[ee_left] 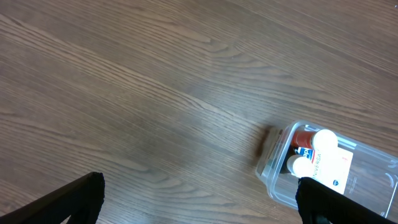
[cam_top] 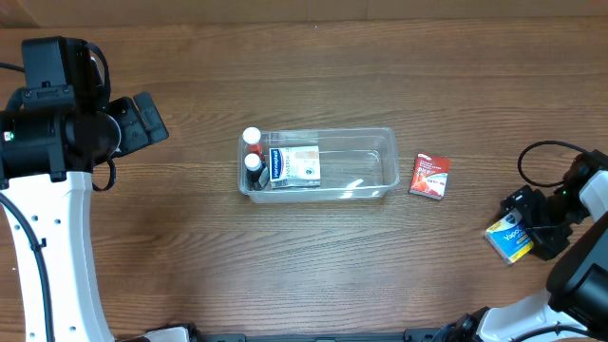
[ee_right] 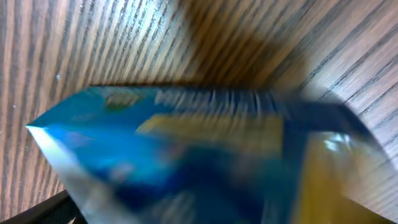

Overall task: Pack container
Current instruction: 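Move right gripper to blue VapoDrops box and grasp it, then carry blue box with right gripper and lower it into container, then move right gripper to red-and-white box and grasp it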

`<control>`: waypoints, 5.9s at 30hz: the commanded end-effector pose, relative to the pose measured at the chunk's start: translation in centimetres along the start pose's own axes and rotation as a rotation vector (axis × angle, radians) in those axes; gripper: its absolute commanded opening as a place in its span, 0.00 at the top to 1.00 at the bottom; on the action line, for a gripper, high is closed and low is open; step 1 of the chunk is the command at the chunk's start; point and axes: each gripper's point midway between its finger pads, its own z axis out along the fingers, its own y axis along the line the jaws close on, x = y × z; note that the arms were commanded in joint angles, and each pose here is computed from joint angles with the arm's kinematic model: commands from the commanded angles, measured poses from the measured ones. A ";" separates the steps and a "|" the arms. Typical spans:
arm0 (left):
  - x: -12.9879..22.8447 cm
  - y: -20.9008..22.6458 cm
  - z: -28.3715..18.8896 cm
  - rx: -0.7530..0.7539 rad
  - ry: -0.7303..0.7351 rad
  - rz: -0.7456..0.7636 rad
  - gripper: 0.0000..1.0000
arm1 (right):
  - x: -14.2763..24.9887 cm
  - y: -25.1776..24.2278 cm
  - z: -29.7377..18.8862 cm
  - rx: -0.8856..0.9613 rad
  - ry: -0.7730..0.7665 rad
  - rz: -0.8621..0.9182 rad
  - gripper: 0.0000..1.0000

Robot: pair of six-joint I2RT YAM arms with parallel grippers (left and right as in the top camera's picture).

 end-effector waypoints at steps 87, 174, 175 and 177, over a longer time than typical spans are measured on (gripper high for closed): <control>0.6 0.2 0.3 -0.004 0.030 0.024 0.00 | 34.6 34.8 -6.7 -0.259 -0.470 -2.487 0.27; 0.7 0.2 0.3 -0.005 0.036 0.024 0.00 | 9.5 19.3 -8.8 -0.076 -0.183 -0.726 0.00; 0.7 0.2 0.3 -0.005 0.036 0.024 0.00 | 9.4 19.1 -7.6 -0.057 -0.160 -0.725 0.00; 0.7 0.2 0.3 -0.005 0.036 0.024 0.00 | 9.2 19.0 -5.5 -0.027 -0.124 -0.722 0.00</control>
